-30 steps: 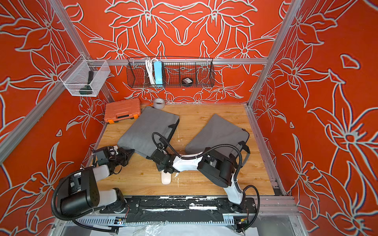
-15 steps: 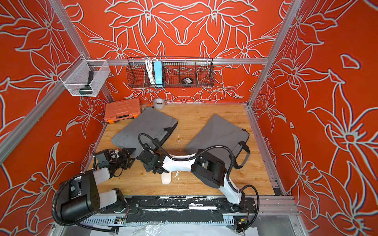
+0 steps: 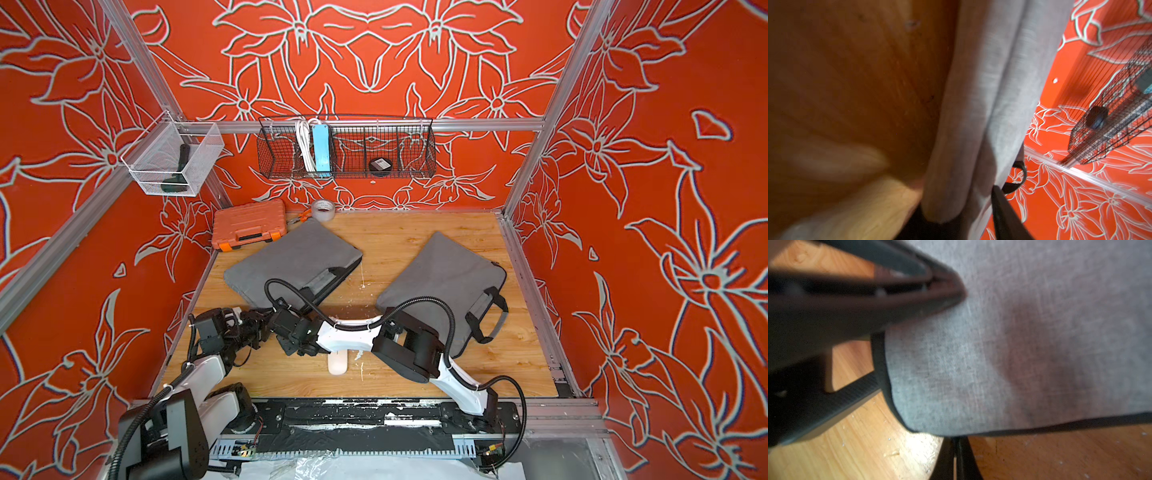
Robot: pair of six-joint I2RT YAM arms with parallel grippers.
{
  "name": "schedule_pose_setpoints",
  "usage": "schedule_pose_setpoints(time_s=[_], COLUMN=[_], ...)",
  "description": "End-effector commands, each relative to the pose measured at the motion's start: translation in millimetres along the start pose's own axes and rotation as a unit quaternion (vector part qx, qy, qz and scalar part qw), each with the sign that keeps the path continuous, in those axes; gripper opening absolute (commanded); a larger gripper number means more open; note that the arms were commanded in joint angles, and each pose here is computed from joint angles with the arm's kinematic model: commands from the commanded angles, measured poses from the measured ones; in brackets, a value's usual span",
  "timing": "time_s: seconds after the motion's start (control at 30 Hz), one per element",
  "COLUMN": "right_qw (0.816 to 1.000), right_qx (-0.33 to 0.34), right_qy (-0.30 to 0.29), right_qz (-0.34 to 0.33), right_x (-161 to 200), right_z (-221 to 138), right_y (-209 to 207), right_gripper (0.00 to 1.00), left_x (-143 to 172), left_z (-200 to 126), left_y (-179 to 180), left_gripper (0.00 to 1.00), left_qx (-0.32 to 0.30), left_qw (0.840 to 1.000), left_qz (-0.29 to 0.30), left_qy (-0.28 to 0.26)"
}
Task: Put the mouse into the laptop bag
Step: Zip the zipper on the zippered laptop bag.
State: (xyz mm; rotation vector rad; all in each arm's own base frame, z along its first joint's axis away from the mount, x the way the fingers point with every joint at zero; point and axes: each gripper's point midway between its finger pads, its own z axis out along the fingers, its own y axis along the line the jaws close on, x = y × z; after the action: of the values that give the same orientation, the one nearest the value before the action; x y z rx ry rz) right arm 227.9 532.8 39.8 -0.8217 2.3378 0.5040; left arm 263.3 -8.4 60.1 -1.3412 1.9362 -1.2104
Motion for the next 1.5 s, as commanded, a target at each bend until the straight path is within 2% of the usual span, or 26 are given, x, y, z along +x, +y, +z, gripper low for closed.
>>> schedule_pose_setpoints(time_s=[0.0,0.1,0.27,0.7,0.9,1.13,1.2,1.23,1.4,1.47], right_qw=[1.000,0.999,0.994,0.970,0.961,0.952,0.951,0.950,0.949,0.950], right_qx=[0.026,0.047,0.089,0.194,0.217,0.233,0.239,0.241,0.253,0.248], right_qy=[0.010,0.013,0.023,0.047,0.054,0.063,0.066,0.066,0.064,0.066], right_qz=[0.003,0.019,0.054,0.138,0.163,0.186,0.187,0.186,0.177,0.177], right_x=[5.3,9.7,14.7,22.4,24.0,27.7,28.2,27.8,27.2,28.4], right_z=[1.9,0.6,-4.1,-21.9,-27.4,-35.9,-37.8,-38.8,-45.5,-47.9], right_y=[-11.9,-31.2,-75.5,-200.6,-240.3,-274.0,-280.4,-283.1,-289.6,-287.9], right_gripper=[0.00,0.00,0.00,0.00,0.00,0.00,0.00,0.00,0.00,0.00], left_x=[-1.7,-2.2,-5.2,-44.7,-70.5,-84.6,-84.2,-84.2,-87.2,-87.6], left_z=[0.3,3.3,5.2,-19.6,-30.2,-31.5,-30.7,-30.6,-33.6,-35.5], left_y=[-0.3,2.1,3.5,-1.3,11.7,27.4,30.2,29.7,26.3,25.7], left_gripper=[0.16,0.00,0.00,0.00,0.00,0.00,0.14,0.18,0.22,0.39], left_qx=[-0.010,-0.018,-0.025,-0.039,-0.059,-0.079,-0.081,-0.080,-0.084,-0.088], left_qw=[1.000,1.000,1.000,0.998,0.996,0.994,0.994,0.994,0.994,0.993], left_qz=[0.007,0.006,0.004,0.008,-0.014,-0.038,-0.043,-0.042,-0.035,-0.032], left_qy=[-0.001,0.007,0.015,-0.052,-0.069,-0.059,-0.058,-0.059,-0.067,-0.071])
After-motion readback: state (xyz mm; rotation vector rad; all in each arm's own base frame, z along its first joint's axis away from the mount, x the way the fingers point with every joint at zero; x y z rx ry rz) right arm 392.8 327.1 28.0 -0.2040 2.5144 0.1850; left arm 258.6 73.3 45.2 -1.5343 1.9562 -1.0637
